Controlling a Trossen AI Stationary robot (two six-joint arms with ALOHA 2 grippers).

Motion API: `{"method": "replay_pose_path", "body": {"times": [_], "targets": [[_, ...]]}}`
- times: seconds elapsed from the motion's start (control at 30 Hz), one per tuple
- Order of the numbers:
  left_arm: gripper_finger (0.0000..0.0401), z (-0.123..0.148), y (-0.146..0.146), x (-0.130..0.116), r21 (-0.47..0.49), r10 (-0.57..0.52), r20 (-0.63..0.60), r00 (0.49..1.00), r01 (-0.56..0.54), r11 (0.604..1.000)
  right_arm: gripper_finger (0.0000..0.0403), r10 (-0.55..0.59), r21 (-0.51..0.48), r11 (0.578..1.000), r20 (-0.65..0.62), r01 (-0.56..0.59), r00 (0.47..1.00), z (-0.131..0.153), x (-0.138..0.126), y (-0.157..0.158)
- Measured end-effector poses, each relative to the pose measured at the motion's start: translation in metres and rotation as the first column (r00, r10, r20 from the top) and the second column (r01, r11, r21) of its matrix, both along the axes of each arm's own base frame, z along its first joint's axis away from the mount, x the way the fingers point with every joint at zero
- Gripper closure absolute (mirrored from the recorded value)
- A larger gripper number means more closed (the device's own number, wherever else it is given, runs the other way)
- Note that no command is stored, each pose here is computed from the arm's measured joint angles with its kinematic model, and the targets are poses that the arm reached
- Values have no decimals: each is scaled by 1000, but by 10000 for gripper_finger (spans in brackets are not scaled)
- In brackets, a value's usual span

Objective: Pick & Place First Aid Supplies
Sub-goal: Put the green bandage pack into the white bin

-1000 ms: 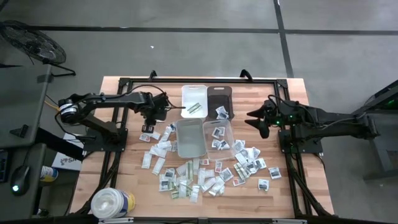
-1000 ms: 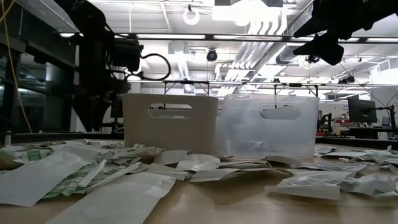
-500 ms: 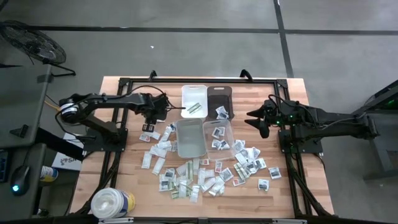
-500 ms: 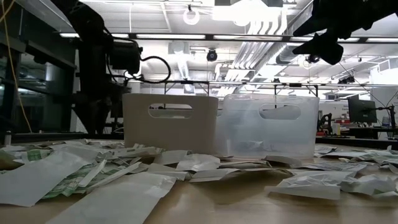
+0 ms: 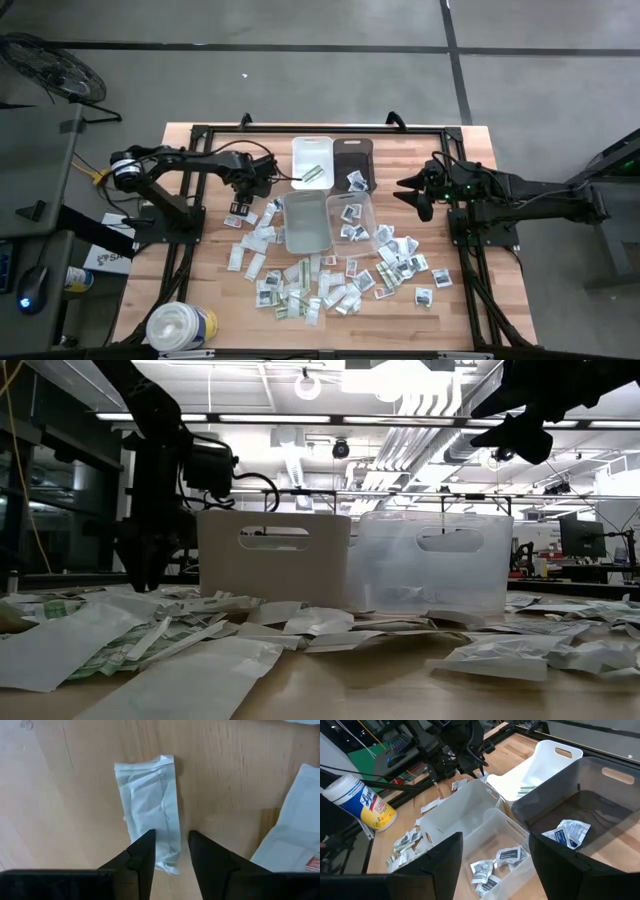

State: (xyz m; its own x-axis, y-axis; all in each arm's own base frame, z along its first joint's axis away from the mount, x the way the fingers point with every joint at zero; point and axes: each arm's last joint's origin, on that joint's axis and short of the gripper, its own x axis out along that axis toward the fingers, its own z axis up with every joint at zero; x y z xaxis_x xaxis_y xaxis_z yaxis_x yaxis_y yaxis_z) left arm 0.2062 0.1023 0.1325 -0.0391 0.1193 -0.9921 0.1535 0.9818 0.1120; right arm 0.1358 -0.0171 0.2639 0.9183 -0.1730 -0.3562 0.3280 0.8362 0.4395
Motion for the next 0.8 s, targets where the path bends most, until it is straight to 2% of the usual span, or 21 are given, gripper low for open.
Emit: {"method": "replay_pose_path", "body": {"times": [0.13, 0.4, 0.6, 0.8], "targets": [[297, -4, 0, 0, 3, 20, -24, 1000, -20, 1000, 181, -4, 9, 1000, 2, 4, 1000, 0, 0, 0], [392, -4, 1, 0, 24, 55, -23, 998, -55, 998, 181, -10, 25, 1000, 5, 10, 1000, 0, 0, 0], [399, -2, 1, 1, 29, 96, -22, 995, -96, 995, 181, -11, 27, 1000, 6, 11, 1000, 0, 0, 0], [400, 24, 4, 6, 24, 106, -8, 994, -106, 994, 181, -11, 27, 1000, 6, 11, 1000, 0, 0, 0]]}}
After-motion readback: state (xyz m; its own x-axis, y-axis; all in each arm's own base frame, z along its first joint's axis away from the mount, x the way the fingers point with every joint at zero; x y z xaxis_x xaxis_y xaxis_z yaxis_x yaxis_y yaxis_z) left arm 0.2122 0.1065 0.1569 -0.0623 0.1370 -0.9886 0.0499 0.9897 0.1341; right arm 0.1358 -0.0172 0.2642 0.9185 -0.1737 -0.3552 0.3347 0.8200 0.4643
